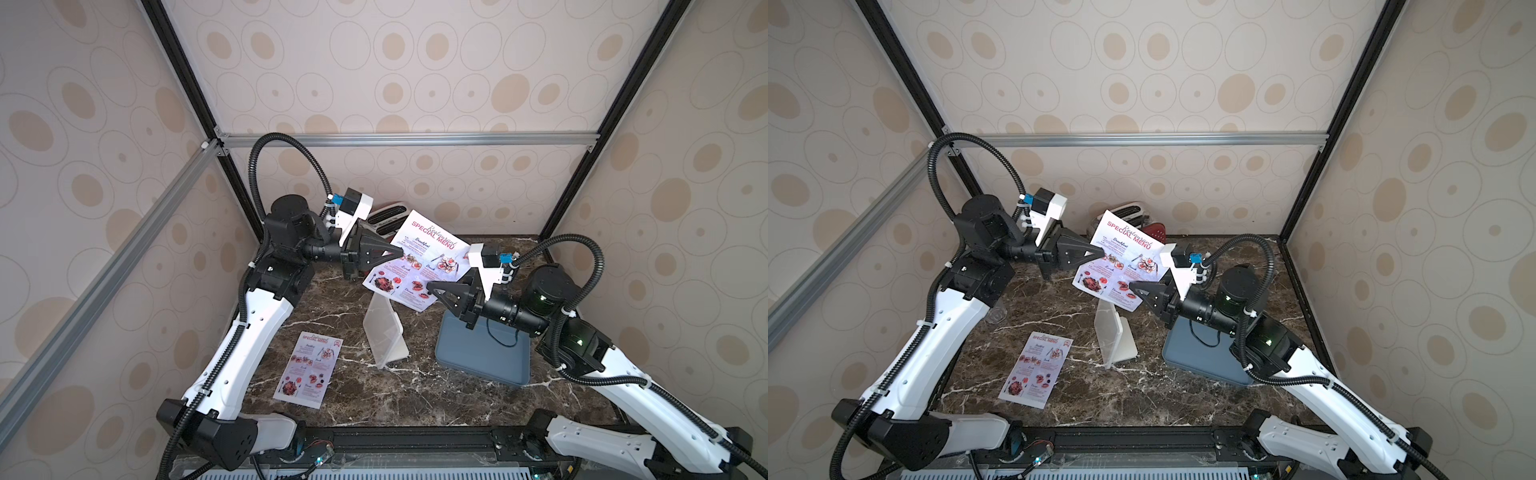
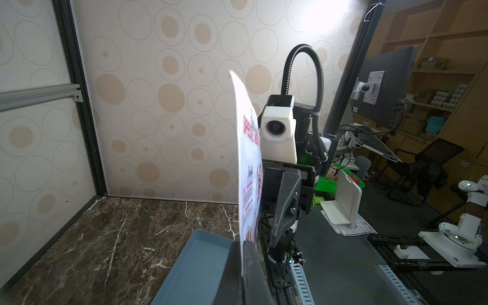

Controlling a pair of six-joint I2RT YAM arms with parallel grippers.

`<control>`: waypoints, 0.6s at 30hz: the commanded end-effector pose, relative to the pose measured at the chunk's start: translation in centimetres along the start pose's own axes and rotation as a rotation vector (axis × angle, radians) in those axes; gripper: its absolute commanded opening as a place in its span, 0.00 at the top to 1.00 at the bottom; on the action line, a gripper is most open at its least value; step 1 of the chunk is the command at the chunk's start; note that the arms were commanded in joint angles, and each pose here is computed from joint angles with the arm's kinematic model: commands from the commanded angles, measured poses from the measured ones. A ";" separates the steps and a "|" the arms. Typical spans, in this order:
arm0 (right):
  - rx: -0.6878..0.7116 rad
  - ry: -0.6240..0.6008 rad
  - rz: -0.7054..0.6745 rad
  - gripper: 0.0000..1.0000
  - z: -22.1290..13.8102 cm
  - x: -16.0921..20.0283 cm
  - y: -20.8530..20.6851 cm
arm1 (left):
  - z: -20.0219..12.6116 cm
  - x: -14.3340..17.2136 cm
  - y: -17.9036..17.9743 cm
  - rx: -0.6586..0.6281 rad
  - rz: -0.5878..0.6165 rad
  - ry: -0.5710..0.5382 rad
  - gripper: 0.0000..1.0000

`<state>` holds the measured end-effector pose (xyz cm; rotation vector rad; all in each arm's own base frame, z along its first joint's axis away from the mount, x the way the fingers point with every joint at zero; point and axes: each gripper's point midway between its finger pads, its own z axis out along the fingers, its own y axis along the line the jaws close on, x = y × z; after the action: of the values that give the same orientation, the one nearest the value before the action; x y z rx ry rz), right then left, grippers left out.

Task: Replace the menus in the menu holders
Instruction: Adjust the menu.

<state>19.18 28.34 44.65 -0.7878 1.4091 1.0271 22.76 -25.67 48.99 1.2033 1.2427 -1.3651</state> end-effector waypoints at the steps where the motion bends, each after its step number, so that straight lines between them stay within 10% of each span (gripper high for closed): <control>1: -0.025 -0.050 -0.021 0.83 0.0 -1.8 0.6 | -0.2 -1.2 -1.3 0.010 0.035 -0.010 1.00; 6: -0.025 -0.038 -0.024 1.00 0.1 -1.4 0.6 | -0.2 -0.7 -0.9 -0.008 0.008 -0.007 1.00; 7: -0.012 -0.035 -0.025 1.00 0.1 -1.3 0.4 | -0.3 -0.6 -0.7 -0.023 0.002 -0.008 0.88; 10: 0.065 -0.002 -0.014 1.00 0.0 -0.4 -1.0 | -0.9 0.0 1.3 -0.200 0.001 -0.029 0.07; 11: 0.099 0.024 -0.006 1.00 0.1 0.2 -1.7 | -1.7 0.2 2.9 -0.333 0.008 -0.054 0.01; 18: 0.120 0.131 0.075 1.00 2.3 3.9 -0.9 | -14.4 3.9 8.4 -1.239 -0.215 -0.296 0.01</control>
<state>20.99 29.59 41.13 -0.7394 1.5809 0.9334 28.78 -19.58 43.68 0.4974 1.5701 -0.8895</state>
